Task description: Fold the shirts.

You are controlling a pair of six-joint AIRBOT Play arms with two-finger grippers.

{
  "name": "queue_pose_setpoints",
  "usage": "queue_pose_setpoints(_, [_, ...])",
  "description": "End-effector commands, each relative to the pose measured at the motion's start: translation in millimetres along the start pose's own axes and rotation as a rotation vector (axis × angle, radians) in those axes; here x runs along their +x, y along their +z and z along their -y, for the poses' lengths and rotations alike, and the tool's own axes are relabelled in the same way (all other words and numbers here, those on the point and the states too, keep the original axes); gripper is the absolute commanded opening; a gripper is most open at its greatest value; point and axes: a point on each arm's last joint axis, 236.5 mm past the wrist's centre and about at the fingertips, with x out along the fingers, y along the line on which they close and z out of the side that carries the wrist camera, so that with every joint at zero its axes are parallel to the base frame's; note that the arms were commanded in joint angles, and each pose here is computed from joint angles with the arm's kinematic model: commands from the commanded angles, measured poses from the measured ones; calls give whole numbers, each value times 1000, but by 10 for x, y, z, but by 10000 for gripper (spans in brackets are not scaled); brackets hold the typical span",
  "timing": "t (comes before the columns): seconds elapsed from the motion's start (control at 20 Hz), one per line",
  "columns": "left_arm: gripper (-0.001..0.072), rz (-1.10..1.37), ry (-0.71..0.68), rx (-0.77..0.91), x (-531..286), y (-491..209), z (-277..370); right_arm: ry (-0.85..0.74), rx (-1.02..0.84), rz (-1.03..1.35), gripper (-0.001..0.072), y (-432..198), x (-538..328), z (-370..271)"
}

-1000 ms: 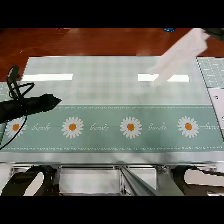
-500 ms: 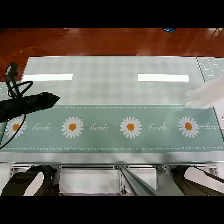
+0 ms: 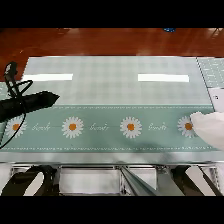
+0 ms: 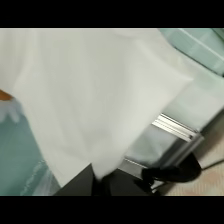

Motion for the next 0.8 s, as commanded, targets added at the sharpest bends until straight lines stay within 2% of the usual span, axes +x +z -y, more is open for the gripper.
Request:
queue_pose_setpoints(0.0, [25, -3, -2, 6, 11, -7, 10, -211, 143, -129, 134, -510, 522, 706])
queue_pose_setpoints(0.05, [25, -9, -4, 7, 25, -20, 19, -248, 154, -123, 361, -539, 601, 788])
queue_pose_setpoints(0.1, [25, -16, -5, 7, 38, -33, 19, -259, 149, -119, 415, -525, 653, 809])
queue_pose_setpoints(0.3, [25, 166, 85, 0, -162, 585, -305, -183, 134, -3, 410, -191, 640, 651])
queue_pose_setpoints(0.35, [25, 217, 106, -6, -277, 845, -370, -108, 129, 64, 356, 8, 578, 493])
queue_pose_setpoints(0.4, [25, 256, 114, 1, -381, 1091, -376, 7, 95, 141, 194, 253, 464, 236])
queue_pose_setpoints(0.45, [25, 289, 112, 18, -489, 1342, -328, 168, 38, 233, 70, 531, 260, -138])
queue_pose_setpoints(0.5, [25, 317, 97, 49, -596, 1601, -210, 339, -36, 334, 20, 781, -30, -574])
queue_pose_setpoints(0.65, [24, 362, -2, 151, -792, 2202, 410, 711, -262, 582, 20, 1084, -1013, -1821])
queue_pose_setpoints(0.75, [24, 324, -87, 250, -733, 2298, 918, 827, -478, 636, 20, 779, -1390, -2603])
